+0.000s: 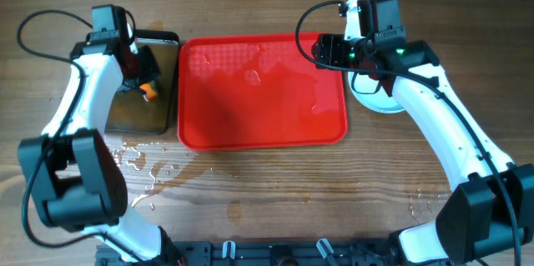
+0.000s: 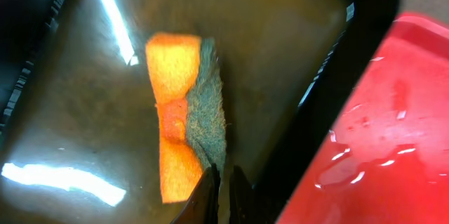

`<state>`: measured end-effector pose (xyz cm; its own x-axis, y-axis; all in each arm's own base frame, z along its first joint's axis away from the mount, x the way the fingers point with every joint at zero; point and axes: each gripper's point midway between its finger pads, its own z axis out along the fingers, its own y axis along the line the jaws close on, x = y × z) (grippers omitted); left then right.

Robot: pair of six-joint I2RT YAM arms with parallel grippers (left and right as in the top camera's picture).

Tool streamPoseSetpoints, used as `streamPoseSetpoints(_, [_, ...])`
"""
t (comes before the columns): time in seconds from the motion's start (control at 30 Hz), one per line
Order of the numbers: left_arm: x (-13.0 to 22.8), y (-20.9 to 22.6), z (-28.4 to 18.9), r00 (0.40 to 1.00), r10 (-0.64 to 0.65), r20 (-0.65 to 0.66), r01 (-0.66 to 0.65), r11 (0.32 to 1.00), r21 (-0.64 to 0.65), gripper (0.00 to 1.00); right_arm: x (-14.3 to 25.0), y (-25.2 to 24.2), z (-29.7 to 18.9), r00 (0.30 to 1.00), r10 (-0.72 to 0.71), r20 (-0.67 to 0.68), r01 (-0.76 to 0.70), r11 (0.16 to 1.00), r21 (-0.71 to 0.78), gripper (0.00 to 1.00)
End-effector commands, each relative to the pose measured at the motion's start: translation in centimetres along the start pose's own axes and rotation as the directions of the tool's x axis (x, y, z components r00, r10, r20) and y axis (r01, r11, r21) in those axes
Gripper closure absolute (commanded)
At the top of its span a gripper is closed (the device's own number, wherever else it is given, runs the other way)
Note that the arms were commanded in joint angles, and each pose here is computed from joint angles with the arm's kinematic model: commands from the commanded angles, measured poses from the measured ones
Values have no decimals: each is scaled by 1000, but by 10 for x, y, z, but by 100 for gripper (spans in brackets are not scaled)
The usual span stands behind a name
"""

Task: Clean dirty plates on tray and stack at the side
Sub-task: 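Lower the sponge into the basin water and release it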

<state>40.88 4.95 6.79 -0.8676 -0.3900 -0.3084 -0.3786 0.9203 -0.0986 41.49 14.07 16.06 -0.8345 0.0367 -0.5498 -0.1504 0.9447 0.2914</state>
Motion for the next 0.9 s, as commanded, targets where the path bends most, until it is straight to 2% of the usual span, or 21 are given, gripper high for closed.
streamPoseSetpoints(0.0, [10,-2,18,999,4,-52,-3,1000,3,96,-8,2,-6,999,-31,25,31,1000,1,17])
streamPoseSetpoints(0.37, [30,5,25,992,8,-127,-11,1000,-20,96,-8,2,-6,999,-47,22,47,999,2,17])
streamPoseSetpoints(0.63, [48,34,19,981,-9,-193,-26,984,-175,96,-7,2,-6,999,-48,20,48,999,2,17])
streamPoseSetpoints(0.77, [49,53,15,982,-81,-170,31,959,-282,96,-7,2,-6,999,-47,20,47,999,2,17])
streamPoseSetpoints(0.87, [48,57,15,982,-94,-166,43,956,-289,96,-7,2,-6,999,-48,20,47,999,2,17])
